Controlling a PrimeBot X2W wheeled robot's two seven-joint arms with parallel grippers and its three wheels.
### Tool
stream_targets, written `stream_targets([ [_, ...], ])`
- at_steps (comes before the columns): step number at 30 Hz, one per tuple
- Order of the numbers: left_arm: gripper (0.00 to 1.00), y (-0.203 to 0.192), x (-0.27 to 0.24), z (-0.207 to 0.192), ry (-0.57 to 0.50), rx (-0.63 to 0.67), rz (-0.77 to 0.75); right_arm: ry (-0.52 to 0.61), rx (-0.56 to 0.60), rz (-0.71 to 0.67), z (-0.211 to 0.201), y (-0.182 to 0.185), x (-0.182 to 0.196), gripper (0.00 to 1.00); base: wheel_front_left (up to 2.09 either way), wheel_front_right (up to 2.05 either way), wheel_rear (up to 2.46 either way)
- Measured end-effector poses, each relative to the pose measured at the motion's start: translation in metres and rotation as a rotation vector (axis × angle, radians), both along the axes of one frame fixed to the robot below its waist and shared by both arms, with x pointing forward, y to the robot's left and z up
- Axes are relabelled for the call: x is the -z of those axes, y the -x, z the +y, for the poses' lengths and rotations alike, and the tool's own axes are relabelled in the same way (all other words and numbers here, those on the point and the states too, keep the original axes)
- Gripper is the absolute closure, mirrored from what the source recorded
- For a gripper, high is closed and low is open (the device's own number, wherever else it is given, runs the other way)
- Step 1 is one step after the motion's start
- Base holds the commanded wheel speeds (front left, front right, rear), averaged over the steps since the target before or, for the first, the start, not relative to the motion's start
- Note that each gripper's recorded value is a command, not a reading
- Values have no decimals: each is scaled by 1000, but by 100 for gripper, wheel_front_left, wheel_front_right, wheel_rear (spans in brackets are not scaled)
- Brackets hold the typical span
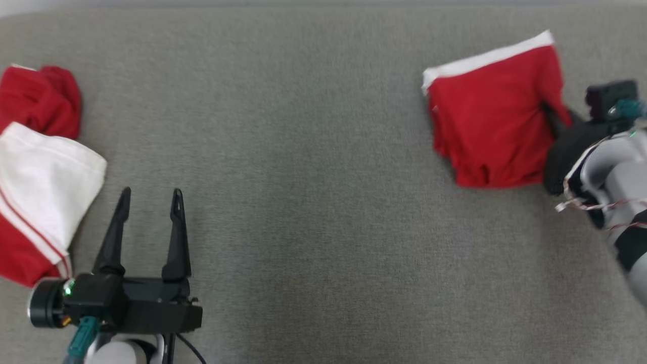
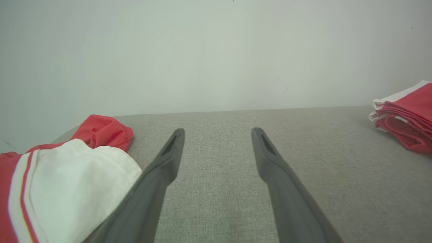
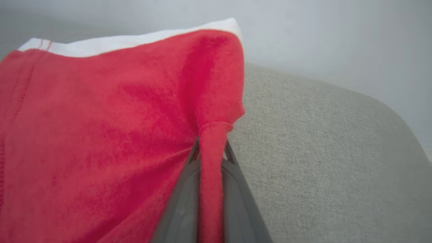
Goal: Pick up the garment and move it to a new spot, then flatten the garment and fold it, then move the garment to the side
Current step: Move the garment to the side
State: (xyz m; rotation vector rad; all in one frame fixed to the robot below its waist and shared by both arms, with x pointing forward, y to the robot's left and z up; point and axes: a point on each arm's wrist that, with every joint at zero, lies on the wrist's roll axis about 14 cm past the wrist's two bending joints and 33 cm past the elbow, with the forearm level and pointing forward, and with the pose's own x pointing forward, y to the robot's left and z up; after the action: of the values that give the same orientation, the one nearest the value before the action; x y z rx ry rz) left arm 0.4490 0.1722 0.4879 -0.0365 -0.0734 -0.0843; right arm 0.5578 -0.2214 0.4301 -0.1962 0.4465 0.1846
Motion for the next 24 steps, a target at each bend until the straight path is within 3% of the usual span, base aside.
stream_targets([
  [11, 0, -45, 16, -34, -42, 123, -35, 173, 131, 18, -107, -17, 3, 100, 0, 0, 0],
  [24, 0, -67, 52, -78, -33, 258, -18, 302, 259, 25, -189, -10, -10, 100, 0, 0, 0],
])
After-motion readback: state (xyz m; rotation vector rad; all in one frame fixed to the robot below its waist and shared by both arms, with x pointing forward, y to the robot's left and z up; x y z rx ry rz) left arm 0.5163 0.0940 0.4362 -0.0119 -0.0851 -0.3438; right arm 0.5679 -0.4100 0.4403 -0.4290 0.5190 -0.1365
